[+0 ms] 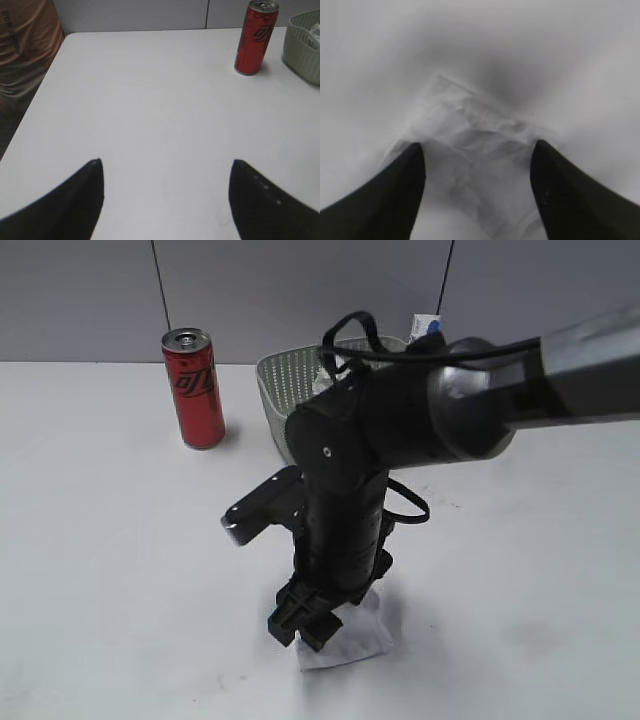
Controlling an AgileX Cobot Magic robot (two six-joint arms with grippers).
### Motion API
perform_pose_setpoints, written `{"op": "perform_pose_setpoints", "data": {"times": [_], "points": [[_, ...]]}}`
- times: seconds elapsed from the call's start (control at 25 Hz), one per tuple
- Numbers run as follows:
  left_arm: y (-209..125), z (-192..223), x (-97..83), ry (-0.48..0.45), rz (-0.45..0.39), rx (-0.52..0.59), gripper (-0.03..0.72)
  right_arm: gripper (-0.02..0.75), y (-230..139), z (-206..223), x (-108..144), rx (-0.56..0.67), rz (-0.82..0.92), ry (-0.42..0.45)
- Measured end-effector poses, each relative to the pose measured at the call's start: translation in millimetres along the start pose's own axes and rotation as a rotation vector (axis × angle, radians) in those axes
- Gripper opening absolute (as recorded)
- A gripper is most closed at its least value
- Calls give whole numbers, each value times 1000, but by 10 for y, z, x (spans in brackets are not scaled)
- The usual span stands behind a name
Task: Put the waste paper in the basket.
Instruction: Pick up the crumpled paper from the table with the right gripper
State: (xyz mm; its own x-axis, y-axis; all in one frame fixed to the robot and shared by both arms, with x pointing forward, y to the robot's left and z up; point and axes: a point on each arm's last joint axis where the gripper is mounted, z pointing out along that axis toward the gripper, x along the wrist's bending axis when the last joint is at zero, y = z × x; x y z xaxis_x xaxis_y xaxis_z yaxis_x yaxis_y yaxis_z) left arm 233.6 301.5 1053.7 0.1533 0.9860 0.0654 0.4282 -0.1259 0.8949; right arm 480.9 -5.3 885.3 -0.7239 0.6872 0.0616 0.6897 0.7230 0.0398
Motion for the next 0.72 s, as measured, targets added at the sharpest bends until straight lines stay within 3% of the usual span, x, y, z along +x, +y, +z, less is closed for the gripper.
{"op": "perform_pose_setpoints", "data": {"times": [0.16,0.24,0.28,0.4,0.48,0.64,0.72], "points": [[0,0,0,0,0,0,591,479,-14,86,-5,33,2,0],[0,0,0,0,0,0,591,420,-13,97,-8,35,-1,-4],[0,0,0,0,0,0,591,374,-13,98,-9,37,-2,-5],[0,0,0,0,0,0,591,130,-3,91,-2,38,4,2],[0,0,0,0,0,0,591,28,15,87,7,47,10,10],[0,0,0,0,0,0,591,-8,136,-52,27,63,-27,16],[0,0,0,0,0,0,591,-8,265,-250,38,13,-50,8]]}}
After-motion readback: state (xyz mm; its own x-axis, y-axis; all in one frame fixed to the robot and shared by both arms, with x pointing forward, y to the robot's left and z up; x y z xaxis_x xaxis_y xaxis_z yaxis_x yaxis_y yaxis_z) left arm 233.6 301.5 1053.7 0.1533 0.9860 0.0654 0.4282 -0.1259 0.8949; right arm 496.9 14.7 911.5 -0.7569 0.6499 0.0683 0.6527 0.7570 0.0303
